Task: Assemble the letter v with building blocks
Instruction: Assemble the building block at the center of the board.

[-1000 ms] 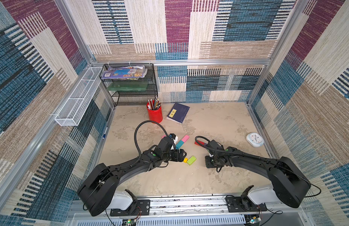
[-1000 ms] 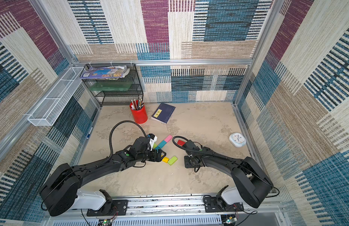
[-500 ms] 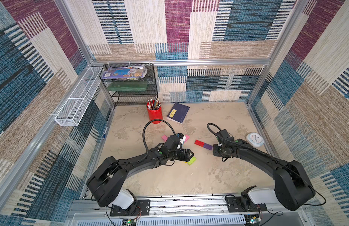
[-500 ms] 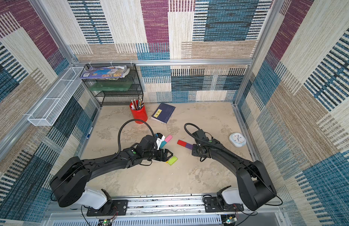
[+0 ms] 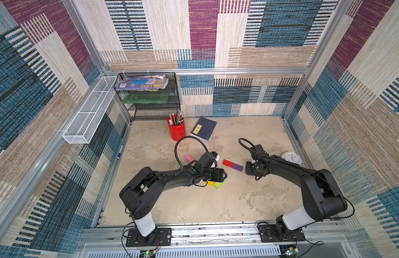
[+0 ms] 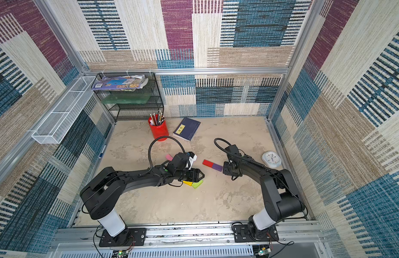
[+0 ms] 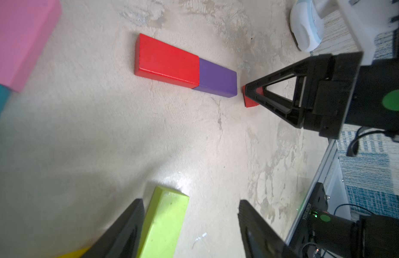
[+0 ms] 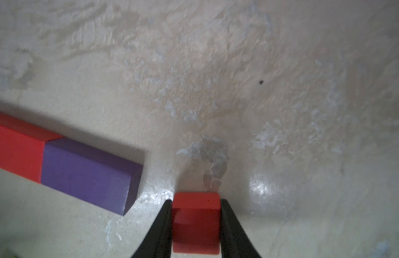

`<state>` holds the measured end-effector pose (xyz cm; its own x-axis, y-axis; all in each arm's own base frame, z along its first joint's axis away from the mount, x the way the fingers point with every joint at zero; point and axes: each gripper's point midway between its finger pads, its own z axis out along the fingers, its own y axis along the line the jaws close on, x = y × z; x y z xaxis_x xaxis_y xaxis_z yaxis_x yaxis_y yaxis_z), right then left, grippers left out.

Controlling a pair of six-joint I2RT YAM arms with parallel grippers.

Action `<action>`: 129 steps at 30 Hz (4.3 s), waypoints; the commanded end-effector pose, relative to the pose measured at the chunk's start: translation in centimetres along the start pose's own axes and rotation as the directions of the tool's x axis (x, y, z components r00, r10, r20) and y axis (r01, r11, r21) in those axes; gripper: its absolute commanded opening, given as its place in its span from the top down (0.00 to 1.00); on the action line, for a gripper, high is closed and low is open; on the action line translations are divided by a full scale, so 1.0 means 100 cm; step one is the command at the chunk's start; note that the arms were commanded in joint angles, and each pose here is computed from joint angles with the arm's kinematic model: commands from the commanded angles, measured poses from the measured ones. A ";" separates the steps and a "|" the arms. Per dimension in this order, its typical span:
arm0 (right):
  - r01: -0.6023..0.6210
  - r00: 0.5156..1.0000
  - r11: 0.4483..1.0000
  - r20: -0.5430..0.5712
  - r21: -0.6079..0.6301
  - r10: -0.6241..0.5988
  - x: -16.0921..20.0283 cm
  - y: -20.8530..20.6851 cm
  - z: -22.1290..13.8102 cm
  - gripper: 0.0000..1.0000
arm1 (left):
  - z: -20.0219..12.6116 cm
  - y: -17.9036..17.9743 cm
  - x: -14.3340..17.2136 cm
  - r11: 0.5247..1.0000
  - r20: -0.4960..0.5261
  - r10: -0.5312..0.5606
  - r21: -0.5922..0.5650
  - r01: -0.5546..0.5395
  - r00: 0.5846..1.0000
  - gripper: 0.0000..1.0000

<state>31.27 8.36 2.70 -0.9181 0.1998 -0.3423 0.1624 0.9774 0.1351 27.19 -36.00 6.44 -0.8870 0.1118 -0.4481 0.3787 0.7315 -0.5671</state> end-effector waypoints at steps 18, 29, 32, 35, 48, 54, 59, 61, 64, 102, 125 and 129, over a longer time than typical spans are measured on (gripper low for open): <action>-0.102 0.984 0.969 0.117 -0.224 0.131 -0.037 0.016 -0.033 0.46 | 0.026 0.006 -0.008 0.999 0.013 -0.040 -0.022 0.040 0.999 0.37; -0.157 0.979 0.960 0.094 -0.231 0.182 -0.028 -0.018 -0.025 1.00 | 0.030 0.007 -0.013 0.999 0.019 -0.034 -0.032 0.034 0.999 0.63; -0.157 0.979 0.959 0.087 -0.236 0.182 -0.025 -0.018 -0.020 1.00 | 0.031 0.007 -0.014 0.999 0.017 -0.030 -0.039 0.031 0.999 0.74; -0.157 0.982 0.959 0.064 -0.235 0.176 -0.018 -0.018 -0.012 1.00 | 0.031 0.006 -0.014 0.999 0.015 -0.029 -0.036 0.029 0.999 0.80; -0.142 0.988 0.952 0.027 -0.272 0.155 -0.006 -0.006 -0.002 1.00 | 0.033 0.007 -0.011 0.999 0.003 -0.031 -0.034 0.031 1.000 0.99; -0.130 0.990 0.947 0.013 -0.292 0.140 -0.005 0.002 0.000 1.00 | 0.034 0.008 -0.010 0.999 -0.001 -0.029 -0.037 0.029 1.000 1.00; -0.126 0.991 0.948 0.009 -0.291 0.135 -0.004 0.005 0.003 1.00 | 0.034 0.008 -0.009 0.999 -0.003 -0.029 -0.038 0.029 1.000 1.00; -0.123 0.991 0.950 0.007 -0.287 0.131 -0.003 0.005 0.003 1.00 | 0.035 0.009 -0.009 0.999 -0.004 -0.030 -0.043 0.029 1.000 1.00; -0.120 0.992 0.951 0.008 -0.284 0.128 -0.003 0.004 0.003 1.00 | 0.036 0.011 -0.010 0.998 -0.009 -0.028 -0.053 0.028 1.000 1.00; -0.069 0.998 0.940 -0.024 -0.335 0.064 -0.028 0.013 0.026 1.00 | 0.044 0.010 -0.008 0.998 -0.046 -0.035 -0.045 0.033 0.998 1.00; -0.062 0.998 0.943 -0.017 -0.327 0.060 -0.025 0.018 0.021 1.00 | 0.046 0.011 -0.007 0.998 -0.053 -0.030 -0.052 0.028 0.998 1.00; -0.064 0.998 0.941 -0.021 -0.333 0.060 -0.025 0.019 0.022 1.00 | 0.047 0.011 -0.006 0.998 -0.056 -0.031 -0.051 0.028 0.998 1.00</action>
<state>35.02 10.07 2.31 -0.9079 0.2524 -0.3347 0.0711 0.8795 0.4705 29.60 -38.21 2.61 -0.9136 0.1189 -0.3888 0.3292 0.7776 -0.5357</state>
